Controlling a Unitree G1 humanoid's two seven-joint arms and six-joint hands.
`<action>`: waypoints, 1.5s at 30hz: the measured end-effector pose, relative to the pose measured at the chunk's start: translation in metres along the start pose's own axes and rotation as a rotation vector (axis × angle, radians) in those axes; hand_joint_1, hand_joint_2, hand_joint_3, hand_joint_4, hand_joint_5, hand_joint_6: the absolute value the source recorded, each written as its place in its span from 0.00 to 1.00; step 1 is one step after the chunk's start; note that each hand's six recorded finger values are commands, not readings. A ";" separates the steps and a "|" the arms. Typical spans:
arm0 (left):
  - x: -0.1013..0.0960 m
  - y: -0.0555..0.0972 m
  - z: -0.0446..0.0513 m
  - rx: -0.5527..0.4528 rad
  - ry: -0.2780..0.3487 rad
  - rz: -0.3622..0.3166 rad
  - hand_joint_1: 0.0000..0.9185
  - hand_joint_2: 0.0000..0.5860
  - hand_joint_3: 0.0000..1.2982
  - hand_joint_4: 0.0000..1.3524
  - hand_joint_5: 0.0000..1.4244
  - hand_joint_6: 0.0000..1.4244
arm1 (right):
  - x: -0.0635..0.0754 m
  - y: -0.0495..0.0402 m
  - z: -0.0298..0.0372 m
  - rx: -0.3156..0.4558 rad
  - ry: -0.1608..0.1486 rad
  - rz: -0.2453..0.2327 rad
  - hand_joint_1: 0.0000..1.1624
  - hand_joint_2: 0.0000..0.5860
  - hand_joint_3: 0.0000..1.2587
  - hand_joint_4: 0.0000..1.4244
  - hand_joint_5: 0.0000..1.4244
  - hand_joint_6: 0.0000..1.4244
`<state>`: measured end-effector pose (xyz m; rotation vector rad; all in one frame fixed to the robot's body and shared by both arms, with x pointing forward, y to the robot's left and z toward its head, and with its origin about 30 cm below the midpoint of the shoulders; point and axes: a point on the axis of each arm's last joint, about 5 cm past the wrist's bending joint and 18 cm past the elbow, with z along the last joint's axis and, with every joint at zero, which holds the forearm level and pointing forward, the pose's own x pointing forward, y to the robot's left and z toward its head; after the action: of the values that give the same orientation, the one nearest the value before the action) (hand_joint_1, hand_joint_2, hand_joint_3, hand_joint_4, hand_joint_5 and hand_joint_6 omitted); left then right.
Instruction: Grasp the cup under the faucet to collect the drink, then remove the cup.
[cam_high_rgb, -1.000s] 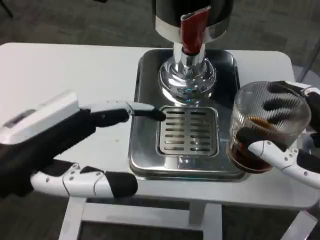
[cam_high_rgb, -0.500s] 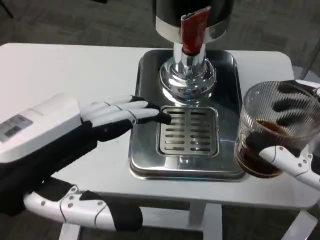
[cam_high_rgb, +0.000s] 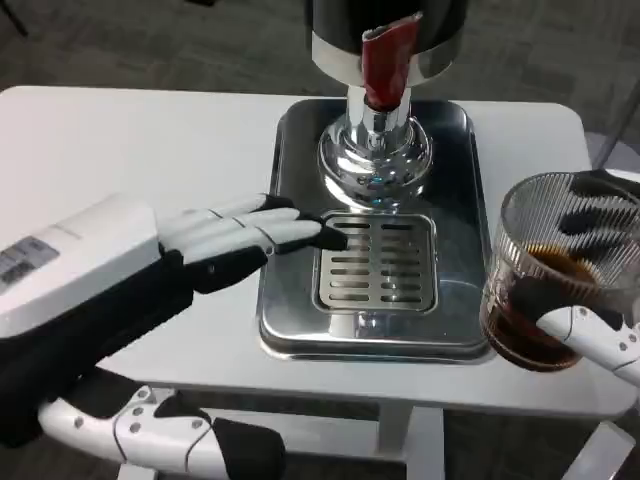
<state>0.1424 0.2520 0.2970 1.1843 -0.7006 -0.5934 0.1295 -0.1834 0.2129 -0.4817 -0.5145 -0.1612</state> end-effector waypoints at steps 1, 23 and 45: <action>0.000 0.000 0.0002 0.000 0.001 -0.001 0.00 0.07 0.12 0.00 0.02 0.12 | 0.000 -0.0004 0.0004 -0.001 -0.001 -0.001 0.72 0.37 0.80 0.82 1.00 1.00; -0.004 -0.001 0.0032 -0.007 0.020 -0.008 0.00 0.07 0.11 0.00 0.02 0.11 | -0.004 -0.0004 0.0002 0.004 0.015 0.027 0.71 0.38 0.80 0.82 1.00 1.00; -0.006 -0.001 0.0004 -0.031 0.021 0.001 0.00 0.06 0.11 0.00 0.02 0.11 | -0.002 0.0020 0.0018 0.014 -0.002 0.031 0.71 0.38 0.81 0.82 1.00 1.00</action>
<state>0.1382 0.2557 0.2949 1.1597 -0.6722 -0.5884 0.1275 -0.1807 0.2124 -0.4754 -0.5098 -0.1276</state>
